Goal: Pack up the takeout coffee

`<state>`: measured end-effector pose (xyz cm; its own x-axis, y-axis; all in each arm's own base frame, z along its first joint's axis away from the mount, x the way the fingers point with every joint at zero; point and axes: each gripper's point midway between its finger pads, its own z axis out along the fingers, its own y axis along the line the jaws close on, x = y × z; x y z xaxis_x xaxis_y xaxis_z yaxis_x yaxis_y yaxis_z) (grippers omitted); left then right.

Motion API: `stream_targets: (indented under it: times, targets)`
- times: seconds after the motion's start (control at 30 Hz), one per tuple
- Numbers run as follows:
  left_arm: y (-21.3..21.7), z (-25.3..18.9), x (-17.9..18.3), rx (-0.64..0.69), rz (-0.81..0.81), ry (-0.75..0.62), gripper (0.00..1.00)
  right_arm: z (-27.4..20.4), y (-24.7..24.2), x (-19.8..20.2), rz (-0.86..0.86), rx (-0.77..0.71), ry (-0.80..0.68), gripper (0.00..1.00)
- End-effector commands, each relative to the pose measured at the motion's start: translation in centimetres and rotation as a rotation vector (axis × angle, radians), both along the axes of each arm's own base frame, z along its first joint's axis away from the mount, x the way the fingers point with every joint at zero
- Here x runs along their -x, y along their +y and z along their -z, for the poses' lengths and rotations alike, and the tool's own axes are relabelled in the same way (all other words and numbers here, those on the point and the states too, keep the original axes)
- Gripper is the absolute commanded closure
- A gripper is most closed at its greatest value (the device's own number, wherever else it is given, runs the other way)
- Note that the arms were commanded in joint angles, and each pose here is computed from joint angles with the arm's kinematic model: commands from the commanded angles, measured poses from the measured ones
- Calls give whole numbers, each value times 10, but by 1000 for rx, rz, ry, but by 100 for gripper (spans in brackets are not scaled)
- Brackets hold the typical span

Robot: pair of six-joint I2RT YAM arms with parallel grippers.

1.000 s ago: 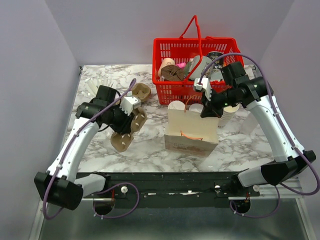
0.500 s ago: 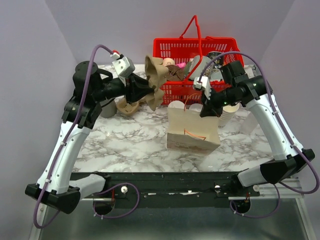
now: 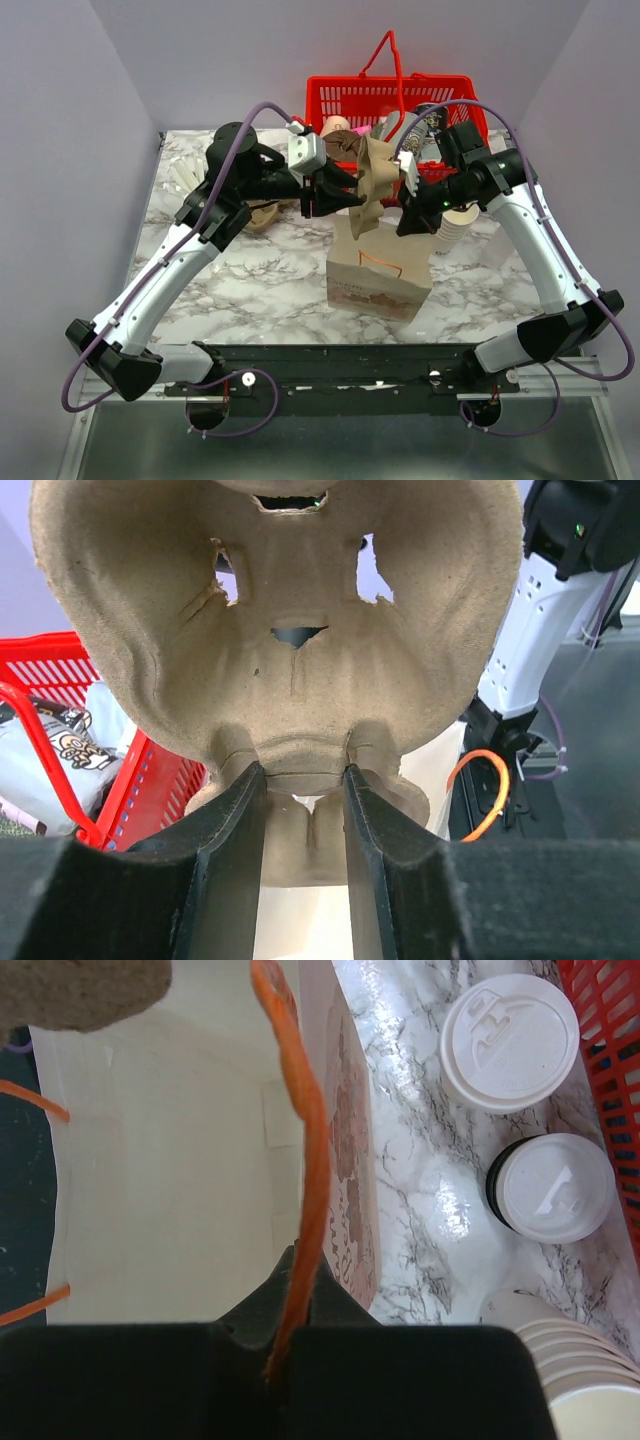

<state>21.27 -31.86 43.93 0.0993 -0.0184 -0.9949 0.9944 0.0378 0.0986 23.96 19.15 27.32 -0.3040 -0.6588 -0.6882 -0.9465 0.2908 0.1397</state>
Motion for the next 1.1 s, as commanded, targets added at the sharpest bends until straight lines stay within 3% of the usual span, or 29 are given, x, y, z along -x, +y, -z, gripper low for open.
stream_targets:
  times: [0.0,0.2,0.33,1.07]
  targets:
    - [1,11,14,-20,41,-100,100,-10,-1,17,28,-13,58,99]
    - [-2,40,10,-88,42,-105,100,-16,5,12,22,-37,56,99]
    - [-9,54,4,-150,63,-183,100,-18,6,9,18,-42,50,99]
    - [1,138,8,-637,239,-276,100,-19,9,7,41,-55,59,100]
